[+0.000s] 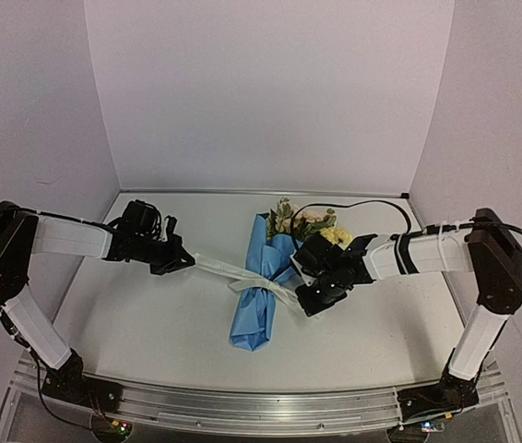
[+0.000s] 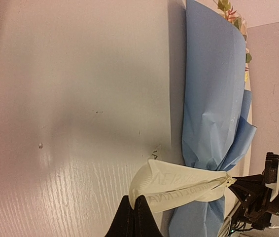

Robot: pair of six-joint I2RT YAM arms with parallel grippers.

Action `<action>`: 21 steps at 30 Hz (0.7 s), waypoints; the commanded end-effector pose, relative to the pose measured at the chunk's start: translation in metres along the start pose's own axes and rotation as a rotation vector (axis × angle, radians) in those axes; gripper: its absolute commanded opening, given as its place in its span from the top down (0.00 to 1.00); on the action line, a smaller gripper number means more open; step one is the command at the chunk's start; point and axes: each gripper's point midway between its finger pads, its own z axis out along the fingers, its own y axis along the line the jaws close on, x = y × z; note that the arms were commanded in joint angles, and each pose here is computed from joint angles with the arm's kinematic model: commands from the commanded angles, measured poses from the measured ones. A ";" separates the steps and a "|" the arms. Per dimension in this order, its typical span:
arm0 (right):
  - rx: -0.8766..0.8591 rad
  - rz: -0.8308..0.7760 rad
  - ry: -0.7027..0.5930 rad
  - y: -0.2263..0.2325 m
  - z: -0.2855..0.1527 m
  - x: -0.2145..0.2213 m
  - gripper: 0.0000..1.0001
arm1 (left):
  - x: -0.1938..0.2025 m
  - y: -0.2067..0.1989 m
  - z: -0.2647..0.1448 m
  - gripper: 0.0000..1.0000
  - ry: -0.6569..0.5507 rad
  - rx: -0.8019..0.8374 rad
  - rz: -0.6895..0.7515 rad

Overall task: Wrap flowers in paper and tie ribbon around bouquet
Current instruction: Tie the half-tied ribbon at the center of the board.

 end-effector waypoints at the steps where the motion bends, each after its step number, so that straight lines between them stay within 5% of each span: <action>1: 0.077 0.033 0.011 -0.023 -0.014 0.004 1.00 | -0.011 0.011 -0.018 1.00 -0.066 -0.036 -0.044; 21: 0.226 0.165 0.060 -0.077 -0.025 0.027 1.00 | -0.006 0.088 -0.046 1.00 -0.112 -0.204 -0.235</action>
